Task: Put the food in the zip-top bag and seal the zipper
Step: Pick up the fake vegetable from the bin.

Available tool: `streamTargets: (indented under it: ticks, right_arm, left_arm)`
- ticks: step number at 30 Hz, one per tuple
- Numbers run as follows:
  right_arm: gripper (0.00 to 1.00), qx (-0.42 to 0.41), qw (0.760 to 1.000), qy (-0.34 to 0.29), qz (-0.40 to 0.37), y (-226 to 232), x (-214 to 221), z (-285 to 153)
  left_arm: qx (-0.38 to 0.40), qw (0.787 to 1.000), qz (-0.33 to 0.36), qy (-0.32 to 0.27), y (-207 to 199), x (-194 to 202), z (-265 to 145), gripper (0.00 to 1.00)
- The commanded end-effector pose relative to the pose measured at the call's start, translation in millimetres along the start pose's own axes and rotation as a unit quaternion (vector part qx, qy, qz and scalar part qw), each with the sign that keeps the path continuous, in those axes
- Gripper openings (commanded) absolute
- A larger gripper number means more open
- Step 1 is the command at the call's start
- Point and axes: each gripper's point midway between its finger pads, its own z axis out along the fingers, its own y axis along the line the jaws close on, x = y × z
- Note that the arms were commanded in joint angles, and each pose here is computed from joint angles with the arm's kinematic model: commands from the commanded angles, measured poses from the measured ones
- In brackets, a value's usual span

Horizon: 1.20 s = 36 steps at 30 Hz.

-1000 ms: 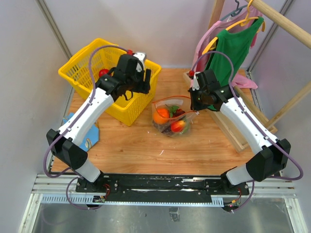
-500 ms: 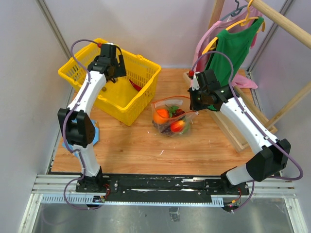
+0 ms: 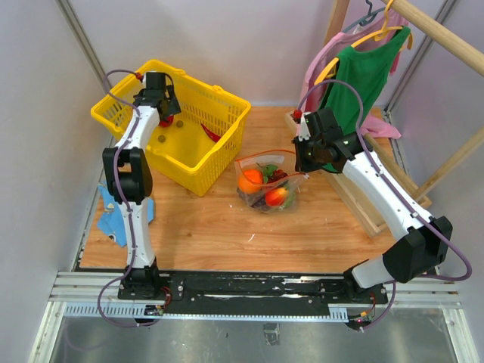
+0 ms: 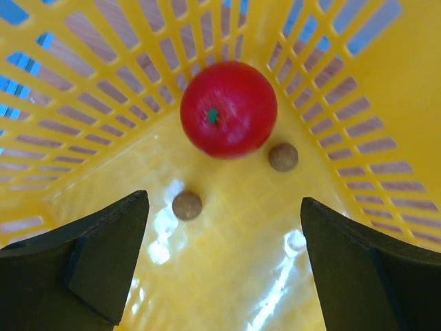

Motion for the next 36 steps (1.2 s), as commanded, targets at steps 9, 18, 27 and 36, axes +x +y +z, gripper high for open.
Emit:
streamTargets:
  ticks: [9,18,27,36]
  right_arm:
    - [0.01,0.007,1.0,-0.01,-0.024,-0.4,-13.8,-3.7]
    - [0.01,0.007,0.999,0.002,-0.032,-0.6,-15.5,0.6]
    - [0.01,0.006,0.999,0.009,-0.036,-0.3,-14.2,2.6]
    - [0.01,0.0,0.999,0.005,-0.034,2.2,-17.1,1.9]
  left_arm:
    - [0.057,0.992,-0.068,-0.092,-6.8,-17.6,77.5,0.99]
    - [0.081,0.988,-0.068,-0.111,-16.2,3.8,115.8,0.99]
    - [0.1,0.987,-0.034,-0.121,-22.0,5.1,119.3,0.65]
    - [0.145,0.984,-0.018,-0.106,-33.4,-16.9,78.7,0.36]
